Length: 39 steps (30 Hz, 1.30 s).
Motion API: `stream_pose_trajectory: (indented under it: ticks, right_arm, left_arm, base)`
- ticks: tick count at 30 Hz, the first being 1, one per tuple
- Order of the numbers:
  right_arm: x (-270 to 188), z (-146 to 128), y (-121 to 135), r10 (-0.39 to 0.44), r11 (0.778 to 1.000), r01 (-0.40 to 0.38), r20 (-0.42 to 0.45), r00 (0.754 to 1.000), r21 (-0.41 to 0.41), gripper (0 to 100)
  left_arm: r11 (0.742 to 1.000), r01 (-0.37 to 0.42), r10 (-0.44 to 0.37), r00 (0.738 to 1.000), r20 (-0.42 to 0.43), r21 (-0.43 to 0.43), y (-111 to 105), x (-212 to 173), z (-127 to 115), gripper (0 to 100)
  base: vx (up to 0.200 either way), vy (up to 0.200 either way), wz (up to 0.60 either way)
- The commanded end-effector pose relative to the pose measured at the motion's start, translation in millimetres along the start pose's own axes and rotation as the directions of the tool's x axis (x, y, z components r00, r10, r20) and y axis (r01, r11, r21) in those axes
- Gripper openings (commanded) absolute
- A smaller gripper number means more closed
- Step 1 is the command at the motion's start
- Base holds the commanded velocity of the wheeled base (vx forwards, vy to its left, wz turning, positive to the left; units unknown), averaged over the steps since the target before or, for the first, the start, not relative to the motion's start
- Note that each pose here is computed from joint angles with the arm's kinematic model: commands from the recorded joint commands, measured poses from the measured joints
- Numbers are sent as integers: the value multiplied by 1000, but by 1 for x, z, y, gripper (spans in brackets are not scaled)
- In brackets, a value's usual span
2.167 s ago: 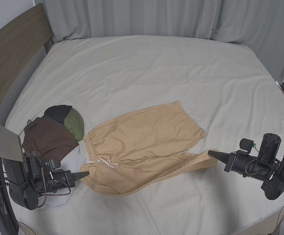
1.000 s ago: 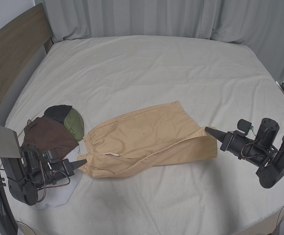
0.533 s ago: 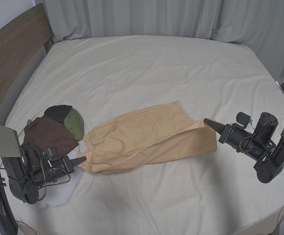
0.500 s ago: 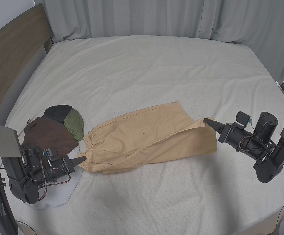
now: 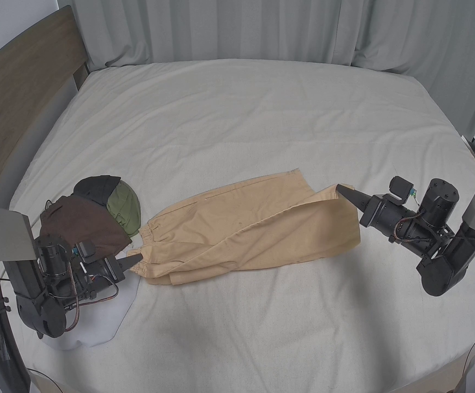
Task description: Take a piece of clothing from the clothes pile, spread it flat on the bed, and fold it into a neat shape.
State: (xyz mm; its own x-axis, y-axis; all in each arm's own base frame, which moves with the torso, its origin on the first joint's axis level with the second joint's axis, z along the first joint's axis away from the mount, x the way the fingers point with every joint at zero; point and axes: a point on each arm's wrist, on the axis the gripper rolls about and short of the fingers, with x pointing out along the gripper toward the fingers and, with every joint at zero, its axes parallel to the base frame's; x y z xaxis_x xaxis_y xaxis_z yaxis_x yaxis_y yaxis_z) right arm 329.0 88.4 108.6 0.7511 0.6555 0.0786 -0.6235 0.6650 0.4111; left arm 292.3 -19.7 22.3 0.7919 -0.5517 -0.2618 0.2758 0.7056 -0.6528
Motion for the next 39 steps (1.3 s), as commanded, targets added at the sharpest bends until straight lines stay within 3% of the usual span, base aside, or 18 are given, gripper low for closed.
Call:
stream_pose_trajectory:
  ticks: [1, 11, 39]
  right_arm:
    - [6, 0, -4, 5, 1000, -5, 8, 1000, -5, 0]
    - [18, 8, -6, 42, 999, -41, 37, 998, -29, 0]
    - [47, -4, -51, 14, 999, -11, 67, 998, -43, 0]
  left_arm:
    - [1000, 2, -2, 1000, 5, 1, 0, 1, 1, 0]
    - [1000, -14, 14, 999, 34, -12, 0, 4, 5, 0]
    - [999, -12, 15, 998, 68, -36, -5, 16, 8, 0]
  base:
    - [0, 0, 0]
    - [0, 0, 0]
    - [0, 0, 0]
